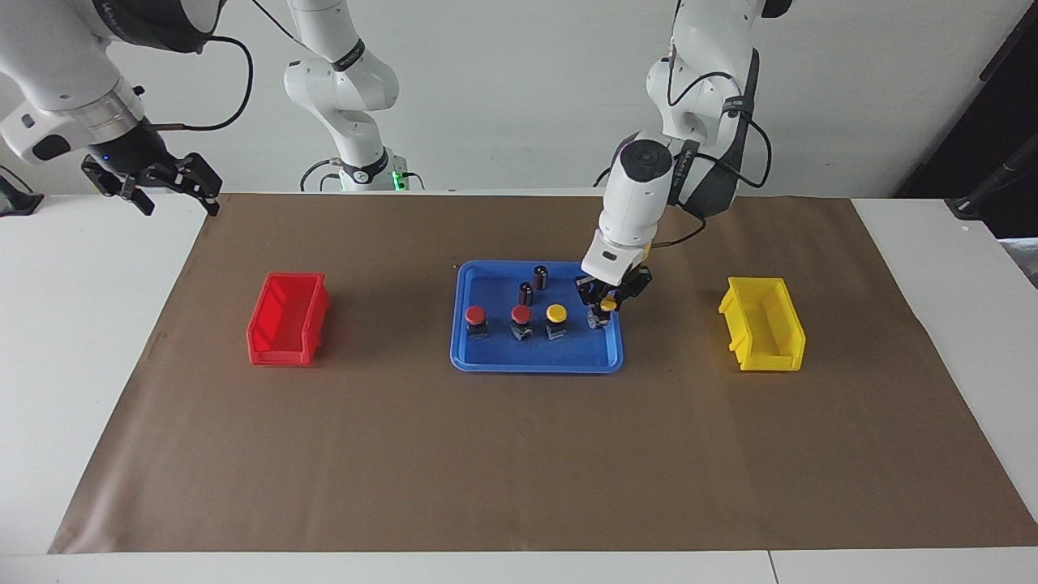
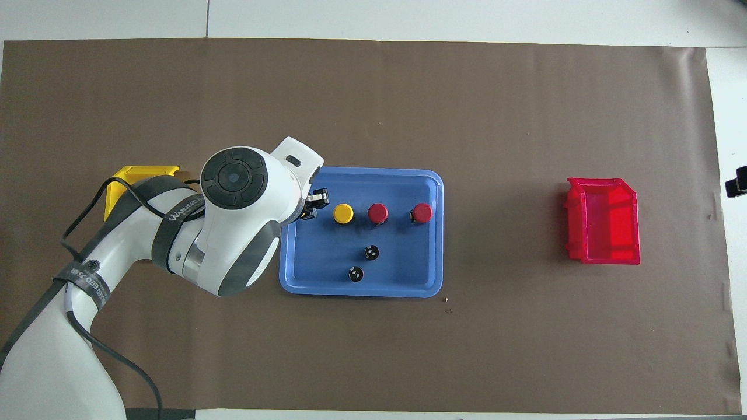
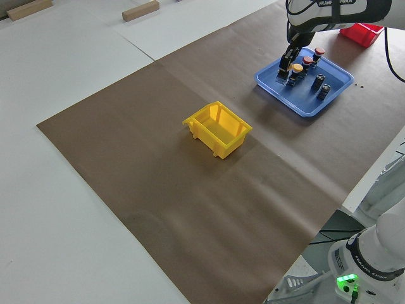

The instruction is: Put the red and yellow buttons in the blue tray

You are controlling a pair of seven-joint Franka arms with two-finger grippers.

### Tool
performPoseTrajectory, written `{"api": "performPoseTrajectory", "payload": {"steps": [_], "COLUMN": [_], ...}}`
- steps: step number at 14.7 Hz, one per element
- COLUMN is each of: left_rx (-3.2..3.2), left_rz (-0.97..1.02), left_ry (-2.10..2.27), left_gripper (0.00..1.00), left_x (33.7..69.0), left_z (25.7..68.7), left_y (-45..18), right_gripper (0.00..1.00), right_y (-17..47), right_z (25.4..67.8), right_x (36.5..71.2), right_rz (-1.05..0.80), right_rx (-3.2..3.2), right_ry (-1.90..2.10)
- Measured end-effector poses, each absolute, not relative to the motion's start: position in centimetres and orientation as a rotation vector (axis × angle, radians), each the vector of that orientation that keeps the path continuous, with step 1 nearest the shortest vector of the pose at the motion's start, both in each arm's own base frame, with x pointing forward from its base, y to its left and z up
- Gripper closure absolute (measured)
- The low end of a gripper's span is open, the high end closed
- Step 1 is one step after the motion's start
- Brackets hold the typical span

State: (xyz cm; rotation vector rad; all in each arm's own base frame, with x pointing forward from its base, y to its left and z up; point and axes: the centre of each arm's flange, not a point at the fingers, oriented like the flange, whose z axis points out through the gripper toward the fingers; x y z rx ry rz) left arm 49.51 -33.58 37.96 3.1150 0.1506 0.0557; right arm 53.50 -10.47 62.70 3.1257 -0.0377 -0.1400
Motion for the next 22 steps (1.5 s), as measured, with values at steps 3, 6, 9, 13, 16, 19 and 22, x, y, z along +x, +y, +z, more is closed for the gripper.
{"api": "performPoseTrajectory", "payload": {"steps": [3, 6, 9, 13, 16, 19, 22], "left_rx": [3.120, 3.121, 3.126, 3.151, 3.205, 3.218, 3.194], "left_rz": [0.045, 0.039, 0.032, 0.039, -0.032, -0.088, -0.062], "left_ry": [0.147, 0.147, 0.146, 0.125, 0.020, -0.146, -0.259], "left_gripper": [0.60, 0.60, 0.42, 0.01, 0.00, 0.00, 0.00], "left_x": [49.3, 49.5, 49.7, 49.9, 51.1, 53.9, 56.9], "left_z": [37.2, 35.8, 34.8, 35.2, 39.5, 46.9, 52.8], "left_y": [-34.1, -34.3, -34.4, -34.2, -32.9, -26.8, -15.8], "right_gripper": [0.00, 0.00, 0.00, 0.00, 0.00, 0.00, 0.00], "right_y": [-9.8, -9.7, -10.0, -8.9, -6.6, -5.8, -5.9], "right_z": [62.6, 62.5, 62.5, 62.5, 62.4, 62.4, 62.4], "right_x": [53.6, 53.6, 53.6, 53.7, 53.8, 53.9, 53.9], "right_rz": [-0.146, -0.148, -0.149, -0.159, -0.179, -0.180, -0.180], "right_rx": [3.126, 3.125, 3.124, 3.123, 3.119, 3.118, 3.118], "right_ry": [-0.019, -0.015, -0.023, -0.010, -0.004, 0.004, 0.003]}}
